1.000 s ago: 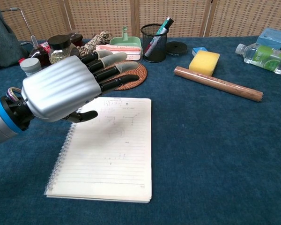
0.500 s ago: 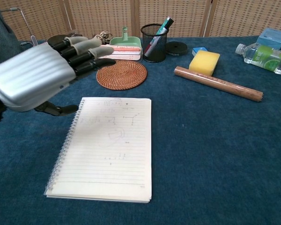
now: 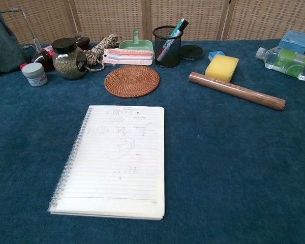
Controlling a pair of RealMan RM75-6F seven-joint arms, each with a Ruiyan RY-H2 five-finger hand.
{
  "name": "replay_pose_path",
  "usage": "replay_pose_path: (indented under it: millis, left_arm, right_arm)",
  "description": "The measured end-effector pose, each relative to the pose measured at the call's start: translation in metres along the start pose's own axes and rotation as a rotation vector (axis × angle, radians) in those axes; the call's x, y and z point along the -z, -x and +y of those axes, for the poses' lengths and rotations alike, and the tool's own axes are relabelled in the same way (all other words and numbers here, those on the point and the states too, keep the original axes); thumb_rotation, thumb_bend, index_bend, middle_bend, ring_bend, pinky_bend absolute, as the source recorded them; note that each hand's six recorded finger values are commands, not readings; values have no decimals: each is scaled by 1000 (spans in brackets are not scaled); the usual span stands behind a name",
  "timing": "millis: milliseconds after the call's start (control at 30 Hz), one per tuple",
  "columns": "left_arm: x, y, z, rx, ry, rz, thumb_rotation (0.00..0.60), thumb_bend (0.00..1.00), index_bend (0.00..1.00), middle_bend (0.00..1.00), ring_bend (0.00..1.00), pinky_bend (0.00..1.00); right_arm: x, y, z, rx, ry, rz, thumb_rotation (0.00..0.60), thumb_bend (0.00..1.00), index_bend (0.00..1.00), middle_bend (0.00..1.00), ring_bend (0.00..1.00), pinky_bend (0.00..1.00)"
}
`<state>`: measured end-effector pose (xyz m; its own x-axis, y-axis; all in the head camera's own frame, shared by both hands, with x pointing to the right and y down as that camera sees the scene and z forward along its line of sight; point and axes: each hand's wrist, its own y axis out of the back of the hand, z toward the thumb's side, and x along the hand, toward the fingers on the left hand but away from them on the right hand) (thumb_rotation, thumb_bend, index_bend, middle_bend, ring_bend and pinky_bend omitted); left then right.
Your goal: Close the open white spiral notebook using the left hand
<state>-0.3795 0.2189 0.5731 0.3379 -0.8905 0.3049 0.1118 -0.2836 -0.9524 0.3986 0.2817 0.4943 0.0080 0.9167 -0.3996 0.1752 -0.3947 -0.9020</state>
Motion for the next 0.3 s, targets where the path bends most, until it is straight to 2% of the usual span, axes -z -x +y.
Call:
replay_pose_path:
  millis: [133,300]
  left_arm:
    - [20,33,3,57,69,132,600,18,0,0,0,0]
    - [32,52,13,64,94,230,600,17,0,0,0,0]
  right_arm:
    - [4,2,3,41,-24,-23,600,0,0,0,0,0]
    - [6,2,5,49,-13,-32,600,0,0,0,0,0]
